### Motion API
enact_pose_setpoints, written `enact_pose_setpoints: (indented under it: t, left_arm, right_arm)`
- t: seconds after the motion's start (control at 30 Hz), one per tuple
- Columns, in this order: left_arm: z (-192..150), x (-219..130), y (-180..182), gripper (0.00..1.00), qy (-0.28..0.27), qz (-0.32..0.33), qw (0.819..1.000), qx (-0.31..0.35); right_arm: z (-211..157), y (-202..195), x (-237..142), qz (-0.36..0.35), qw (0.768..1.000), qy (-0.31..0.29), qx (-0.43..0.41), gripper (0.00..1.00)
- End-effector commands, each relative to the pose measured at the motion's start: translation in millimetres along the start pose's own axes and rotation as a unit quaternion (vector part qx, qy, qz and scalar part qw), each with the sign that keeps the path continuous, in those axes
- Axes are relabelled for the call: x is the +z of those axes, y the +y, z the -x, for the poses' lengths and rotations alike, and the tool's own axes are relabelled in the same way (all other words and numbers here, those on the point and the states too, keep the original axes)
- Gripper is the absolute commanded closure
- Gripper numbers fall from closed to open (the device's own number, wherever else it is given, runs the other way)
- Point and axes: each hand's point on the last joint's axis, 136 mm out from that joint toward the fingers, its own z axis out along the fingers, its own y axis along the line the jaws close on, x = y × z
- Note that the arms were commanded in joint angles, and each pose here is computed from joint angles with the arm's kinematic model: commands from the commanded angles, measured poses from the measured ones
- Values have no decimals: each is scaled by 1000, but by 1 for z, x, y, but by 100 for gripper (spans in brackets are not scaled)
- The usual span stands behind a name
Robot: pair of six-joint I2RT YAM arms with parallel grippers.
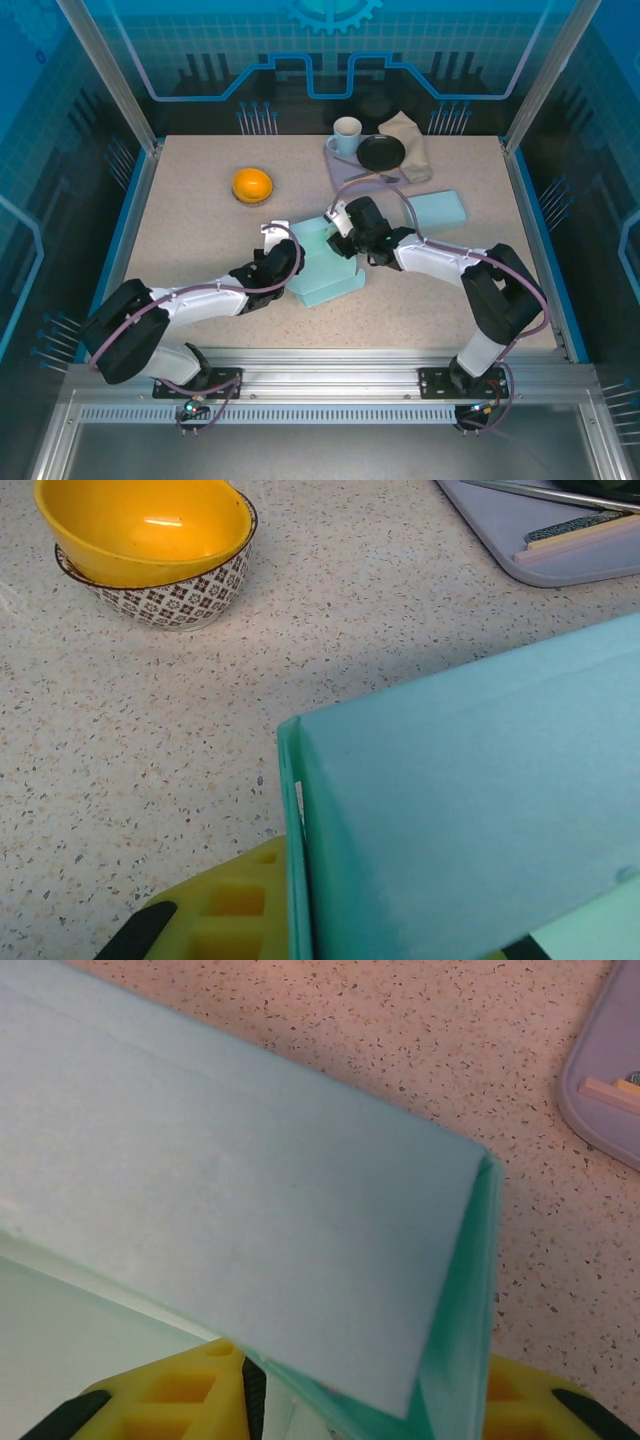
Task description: Fold the paper box
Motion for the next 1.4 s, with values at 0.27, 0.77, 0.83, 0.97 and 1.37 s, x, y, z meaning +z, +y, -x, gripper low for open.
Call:
enact_pose_setpoints:
  t: [0.27,0.77,0.83,0.97,1.37]
  left_arm:
    - [11,-9,-19,86,10,-42,997,-62]
    - [12,-8,-10,87,60,6,996,-64]
    - [13,-10,-13,87,61,0,996,-70]
    - [15,-12,-11,86,72,15,995,-62]
    - [23,-24,-31,86,86,-28,993,-78]
  right_arm:
    - [11,47,-7,128,983,-91,-99,50]
    - [3,49,-21,185,973,-120,-63,49]
    - [8,52,-20,191,972,-128,-49,50]
    - [21,64,-24,216,964,-149,-51,50]
    - [28,12,7,31,994,-103,23,56]
